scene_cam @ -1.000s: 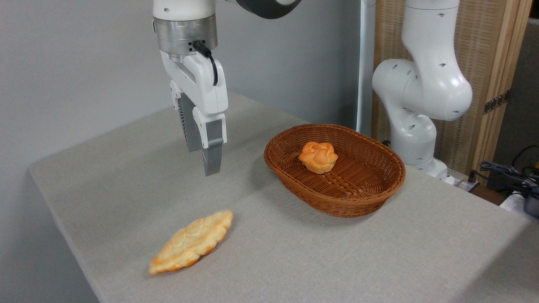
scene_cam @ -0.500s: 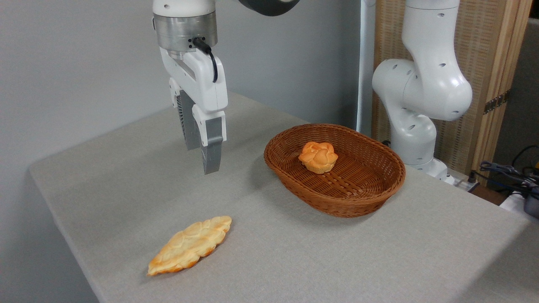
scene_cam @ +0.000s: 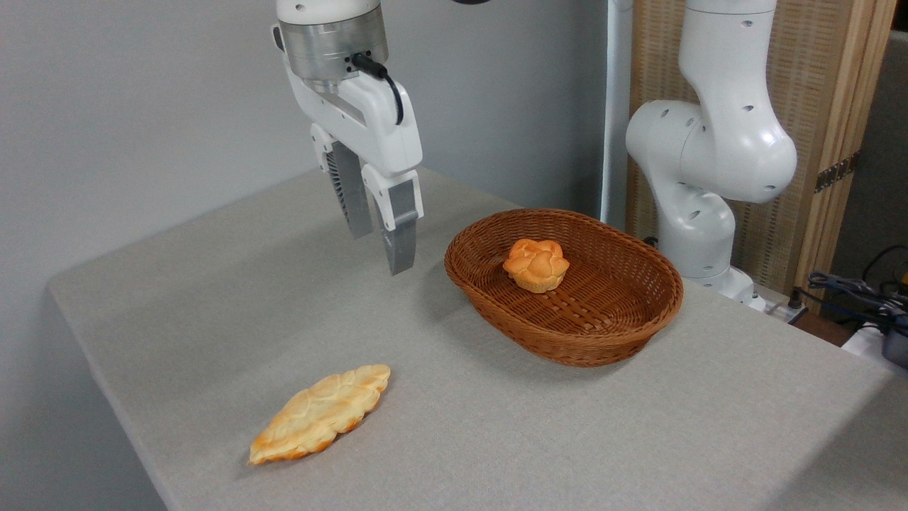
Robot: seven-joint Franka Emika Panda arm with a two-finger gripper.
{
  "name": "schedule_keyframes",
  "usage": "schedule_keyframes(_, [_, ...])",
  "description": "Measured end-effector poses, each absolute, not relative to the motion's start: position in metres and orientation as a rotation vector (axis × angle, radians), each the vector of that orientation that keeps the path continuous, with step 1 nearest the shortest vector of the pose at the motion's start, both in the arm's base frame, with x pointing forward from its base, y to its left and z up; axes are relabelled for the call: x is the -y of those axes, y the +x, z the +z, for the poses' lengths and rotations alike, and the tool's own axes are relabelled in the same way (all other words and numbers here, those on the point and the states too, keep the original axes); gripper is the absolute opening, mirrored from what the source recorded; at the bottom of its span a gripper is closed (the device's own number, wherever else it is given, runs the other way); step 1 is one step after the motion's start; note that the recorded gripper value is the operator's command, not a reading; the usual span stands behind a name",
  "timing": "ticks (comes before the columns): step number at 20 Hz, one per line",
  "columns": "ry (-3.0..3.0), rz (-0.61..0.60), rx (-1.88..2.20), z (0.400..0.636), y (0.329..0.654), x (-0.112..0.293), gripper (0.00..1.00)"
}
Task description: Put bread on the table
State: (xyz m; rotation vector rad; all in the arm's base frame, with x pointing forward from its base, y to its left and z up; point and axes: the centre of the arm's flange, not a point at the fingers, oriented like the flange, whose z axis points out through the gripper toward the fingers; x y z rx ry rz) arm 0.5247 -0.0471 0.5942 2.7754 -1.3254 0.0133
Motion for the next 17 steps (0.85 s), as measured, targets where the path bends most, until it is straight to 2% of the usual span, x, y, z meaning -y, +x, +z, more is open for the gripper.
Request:
schedule_keyframes(6, [2.797, 0.017, 1.277, 0.629, 0.530, 0.026, 1.00])
schedule_keyframes(17, [2.814, 0.064, 1.269, 0.637, 0.537, 0.020, 1.00])
